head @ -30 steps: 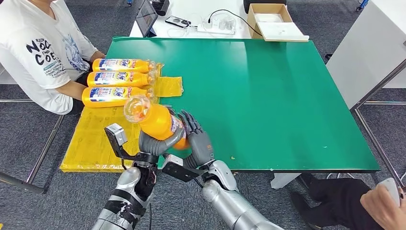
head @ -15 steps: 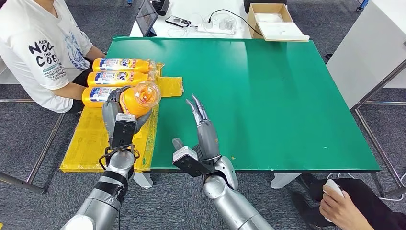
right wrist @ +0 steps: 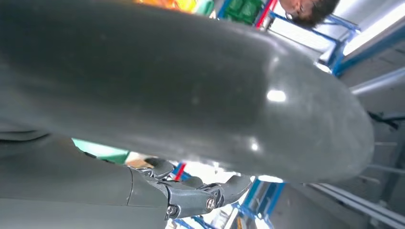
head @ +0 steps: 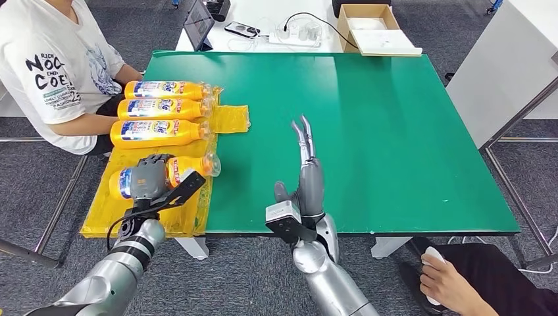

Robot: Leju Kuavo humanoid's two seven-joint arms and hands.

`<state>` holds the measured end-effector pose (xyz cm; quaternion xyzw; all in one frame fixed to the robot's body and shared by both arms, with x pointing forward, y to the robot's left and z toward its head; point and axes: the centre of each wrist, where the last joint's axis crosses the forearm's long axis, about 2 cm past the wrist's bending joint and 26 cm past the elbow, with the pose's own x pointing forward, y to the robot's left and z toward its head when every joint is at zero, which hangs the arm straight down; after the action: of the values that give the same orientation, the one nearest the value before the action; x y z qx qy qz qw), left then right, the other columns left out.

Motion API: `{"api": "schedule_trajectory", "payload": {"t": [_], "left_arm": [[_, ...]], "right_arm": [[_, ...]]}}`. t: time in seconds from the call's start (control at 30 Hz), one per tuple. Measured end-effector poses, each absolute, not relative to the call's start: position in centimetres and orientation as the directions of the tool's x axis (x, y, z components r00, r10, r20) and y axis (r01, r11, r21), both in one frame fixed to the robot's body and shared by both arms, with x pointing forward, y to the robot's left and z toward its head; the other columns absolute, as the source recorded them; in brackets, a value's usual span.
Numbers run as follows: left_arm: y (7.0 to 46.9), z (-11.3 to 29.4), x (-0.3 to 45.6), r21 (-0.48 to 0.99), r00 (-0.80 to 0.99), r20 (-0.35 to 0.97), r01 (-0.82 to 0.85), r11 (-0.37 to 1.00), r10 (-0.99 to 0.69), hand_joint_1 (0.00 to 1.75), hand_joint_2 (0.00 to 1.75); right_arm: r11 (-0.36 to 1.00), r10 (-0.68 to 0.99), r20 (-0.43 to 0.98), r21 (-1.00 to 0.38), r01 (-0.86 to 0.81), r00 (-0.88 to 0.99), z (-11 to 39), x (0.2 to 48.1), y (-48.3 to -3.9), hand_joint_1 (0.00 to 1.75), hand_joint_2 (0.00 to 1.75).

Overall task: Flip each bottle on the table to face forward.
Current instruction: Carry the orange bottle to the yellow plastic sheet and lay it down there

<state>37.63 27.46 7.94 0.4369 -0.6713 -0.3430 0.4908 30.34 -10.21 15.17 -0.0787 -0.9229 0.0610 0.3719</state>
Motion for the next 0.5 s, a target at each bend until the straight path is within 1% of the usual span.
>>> {"api": "schedule_trajectory", "payload": {"t": [0.2,0.4,0.43,0.5], "left_arm": [[28.9,7.2,37.5,0.927,-0.083,0.319,-0.183,0.329,-0.944,1.75,1.75],[29.2,7.3,38.0,0.946,-0.066,0.304,-0.093,0.31,-0.95,1.75,1.75],[29.2,7.4,38.1,0.949,-0.067,0.301,-0.079,0.306,-0.951,1.72,1.75],[29.1,7.5,38.3,0.953,-0.068,0.293,-0.053,0.297,-0.954,0.86,1.75]], "right_arm": [[0.982,0.185,0.666,-0.152,0.111,-0.723,15.8,30.5,-10.6,0.0,0.0],[0.984,0.175,0.666,-0.143,0.106,-0.725,16.0,30.5,-10.7,0.0,0.0],[0.984,0.173,0.668,-0.143,0.103,-0.724,16.0,30.5,-10.7,0.0,0.0],[0.985,0.169,0.671,-0.143,0.097,-0.722,16.0,30.5,-10.7,0.0,0.0]]}}
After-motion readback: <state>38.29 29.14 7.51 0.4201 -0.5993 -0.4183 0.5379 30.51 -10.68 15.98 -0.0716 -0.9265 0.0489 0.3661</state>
